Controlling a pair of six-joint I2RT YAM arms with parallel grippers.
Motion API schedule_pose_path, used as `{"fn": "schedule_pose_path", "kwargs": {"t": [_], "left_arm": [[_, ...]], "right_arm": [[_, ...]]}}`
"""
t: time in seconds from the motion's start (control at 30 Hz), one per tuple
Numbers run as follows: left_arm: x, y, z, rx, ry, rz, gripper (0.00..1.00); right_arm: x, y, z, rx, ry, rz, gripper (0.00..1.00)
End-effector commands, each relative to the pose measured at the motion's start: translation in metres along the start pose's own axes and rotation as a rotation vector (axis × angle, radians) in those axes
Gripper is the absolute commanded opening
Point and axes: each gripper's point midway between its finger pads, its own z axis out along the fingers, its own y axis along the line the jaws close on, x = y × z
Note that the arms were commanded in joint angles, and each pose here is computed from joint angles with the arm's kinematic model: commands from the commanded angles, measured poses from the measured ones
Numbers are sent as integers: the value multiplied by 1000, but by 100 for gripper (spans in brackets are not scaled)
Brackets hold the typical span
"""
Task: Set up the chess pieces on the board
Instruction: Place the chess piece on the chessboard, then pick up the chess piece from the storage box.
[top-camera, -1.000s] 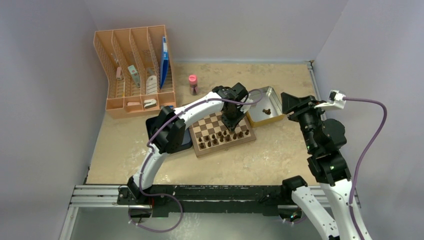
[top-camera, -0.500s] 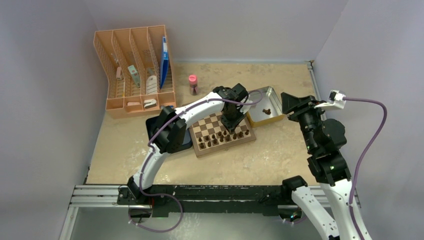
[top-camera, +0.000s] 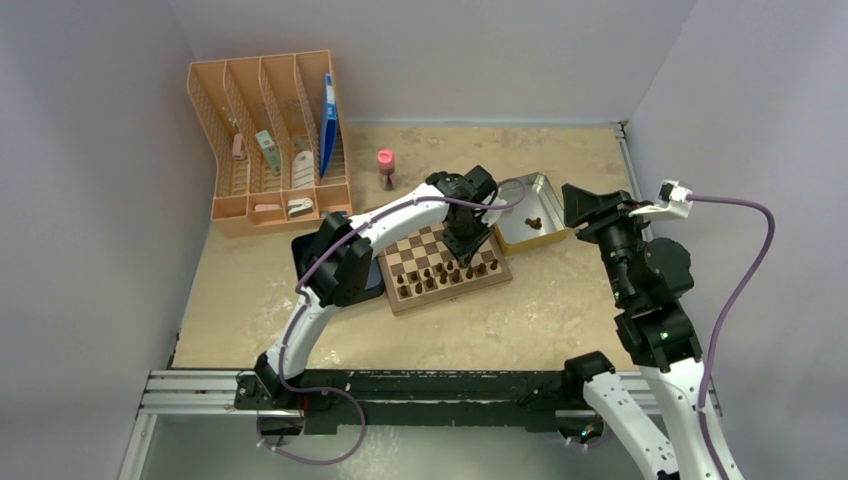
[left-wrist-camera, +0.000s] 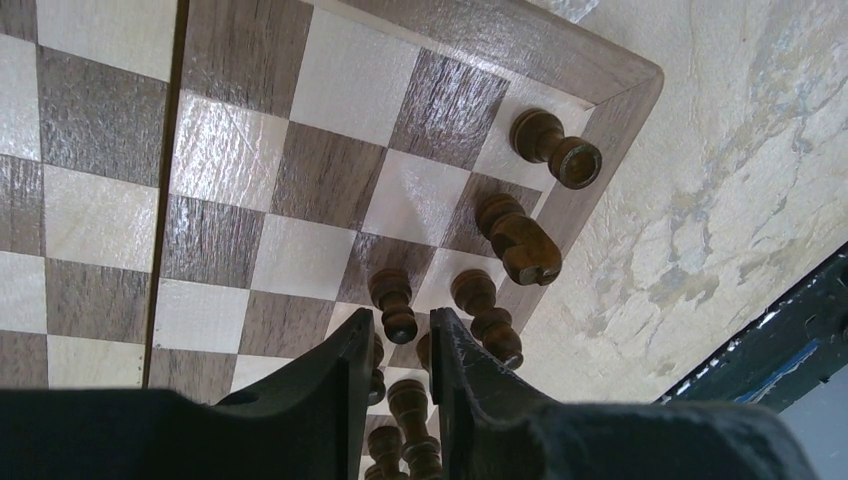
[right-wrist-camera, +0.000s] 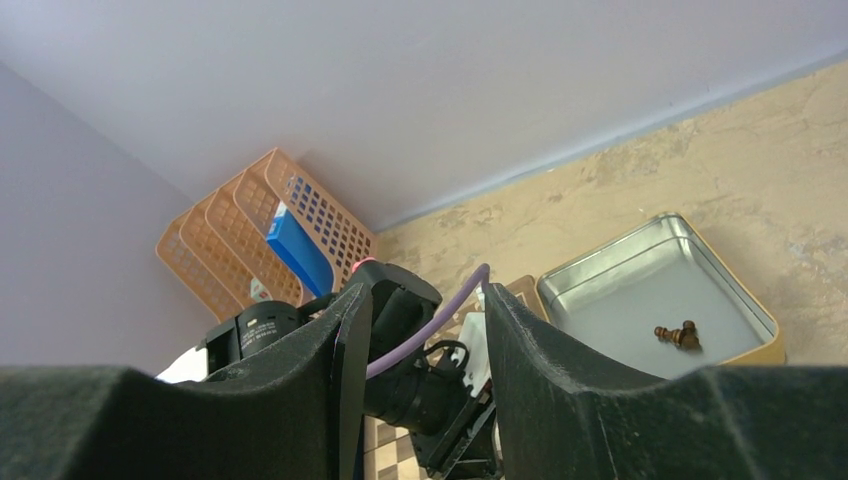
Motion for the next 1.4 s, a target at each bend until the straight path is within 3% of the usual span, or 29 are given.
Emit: {"fn": "schedule_pose_path", "kwargs": {"t": [0.0,0.27,0.37,0.5,0.77,1.03,1.23,1.37], "left_arm": [[-28,-12,-17,36,-115,51,27],[-67,-14,-83,29,-358,18,37],[-77,-11,-119,30,-470,-27,55],[-68,2,-159,2,-583,-122,66],[11,60,-226,-326,-748,-347,71],[107,71,-248,-391,-844,-455,76],[143,44,-229,-272,-848,-353,77],[167,46,-222,-275,-831,-490,77]], "right_arm": [[-19,11,-3,-39,-66,-8,48],[2,3,5,-32,-11,-15,48],[18,-2,11,-23,39,-19,48],[49,-13,22,-7,129,-30,49],[110,-37,57,55,319,-55,48],[163,-83,101,229,384,-43,44],[194,-99,124,284,448,-29,44],[200,-103,135,327,484,-30,44]]}}
